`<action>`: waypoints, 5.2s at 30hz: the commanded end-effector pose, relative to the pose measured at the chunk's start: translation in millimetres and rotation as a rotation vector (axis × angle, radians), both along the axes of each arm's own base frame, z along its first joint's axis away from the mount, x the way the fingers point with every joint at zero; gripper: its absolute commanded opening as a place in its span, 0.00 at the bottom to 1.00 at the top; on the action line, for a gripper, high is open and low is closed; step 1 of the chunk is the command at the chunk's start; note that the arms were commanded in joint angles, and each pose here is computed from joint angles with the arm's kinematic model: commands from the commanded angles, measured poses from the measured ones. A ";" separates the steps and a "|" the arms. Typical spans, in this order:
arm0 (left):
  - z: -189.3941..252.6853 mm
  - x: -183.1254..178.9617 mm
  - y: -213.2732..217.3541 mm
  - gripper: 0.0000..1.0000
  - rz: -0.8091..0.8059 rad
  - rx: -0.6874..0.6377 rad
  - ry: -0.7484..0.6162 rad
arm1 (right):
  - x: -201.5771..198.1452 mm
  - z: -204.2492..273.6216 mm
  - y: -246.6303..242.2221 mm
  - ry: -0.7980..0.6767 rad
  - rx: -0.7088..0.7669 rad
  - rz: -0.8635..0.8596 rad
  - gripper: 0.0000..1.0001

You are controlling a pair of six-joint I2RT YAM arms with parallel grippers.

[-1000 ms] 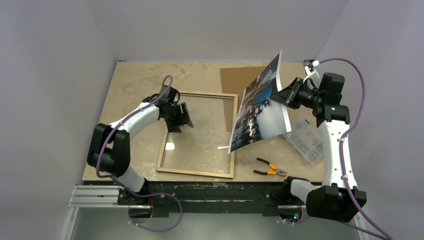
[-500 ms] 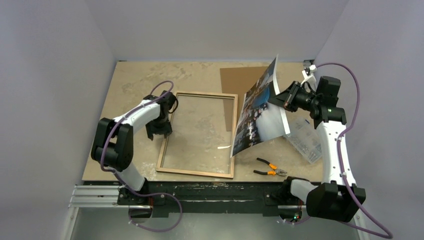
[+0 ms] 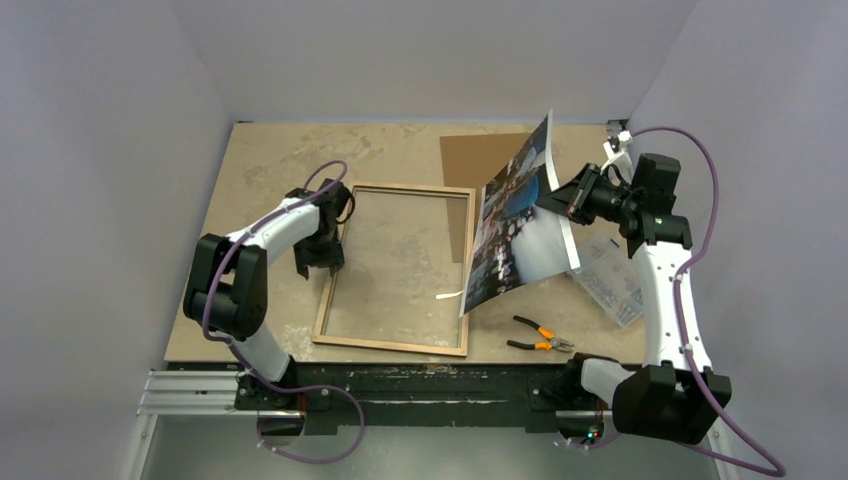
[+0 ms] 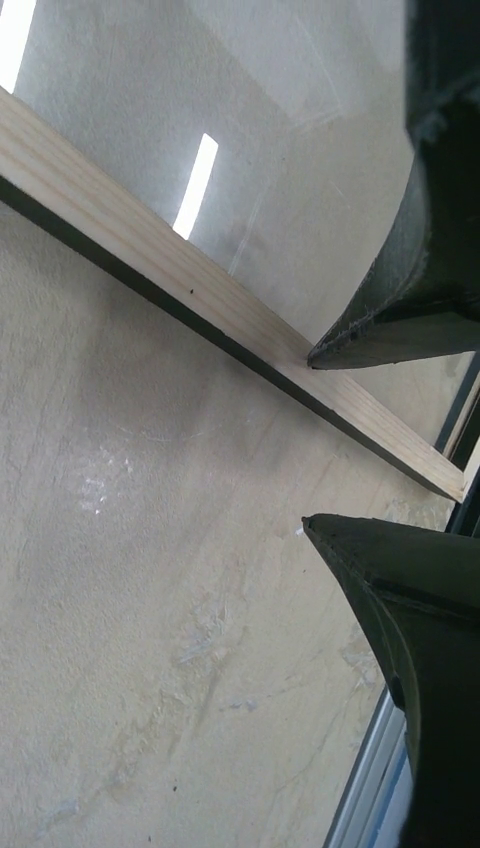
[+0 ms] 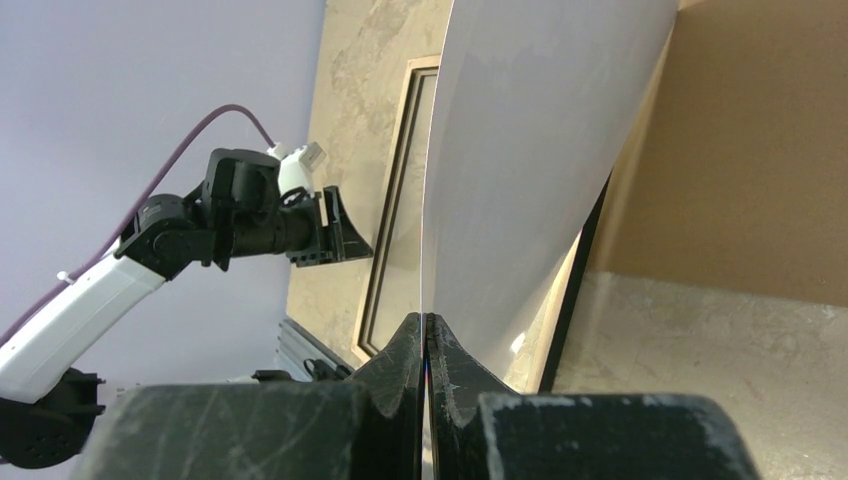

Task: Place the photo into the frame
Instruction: Move the photo frame to the center of the board, then turn over the photo from the photo frame.

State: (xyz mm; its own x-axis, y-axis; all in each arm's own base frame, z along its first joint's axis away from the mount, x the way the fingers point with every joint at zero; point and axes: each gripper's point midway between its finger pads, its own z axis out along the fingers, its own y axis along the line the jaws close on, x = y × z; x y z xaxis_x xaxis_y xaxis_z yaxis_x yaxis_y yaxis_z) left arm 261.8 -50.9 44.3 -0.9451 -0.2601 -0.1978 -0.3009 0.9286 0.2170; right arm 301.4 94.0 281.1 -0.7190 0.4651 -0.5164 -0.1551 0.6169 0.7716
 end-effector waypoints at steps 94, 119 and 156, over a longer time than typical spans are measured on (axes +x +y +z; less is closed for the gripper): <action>157.7 -4.2 -76.4 0.76 -0.107 -0.605 -0.637 | -11.0 131.3 70.0 -0.165 -0.316 0.085 0.00; 129.6 -0.8 -100.7 0.75 -0.091 -0.703 -0.504 | -8.1 18.4 119.6 0.010 -0.737 0.090 0.00; 94.1 -0.5 -116.3 0.76 -0.025 -0.782 -0.415 | -37.2 -69.4 199.5 0.113 -0.288 0.391 0.79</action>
State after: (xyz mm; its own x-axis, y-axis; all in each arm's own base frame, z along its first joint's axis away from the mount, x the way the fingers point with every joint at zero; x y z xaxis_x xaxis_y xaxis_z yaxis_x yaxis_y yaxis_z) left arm 258.3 -164.6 139.2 -0.8432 -0.4565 -0.2838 -0.2174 0.7725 -0.5967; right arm 248.2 315.5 181.2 -0.8730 -0.1202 -0.4727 -0.3621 0.8090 0.4630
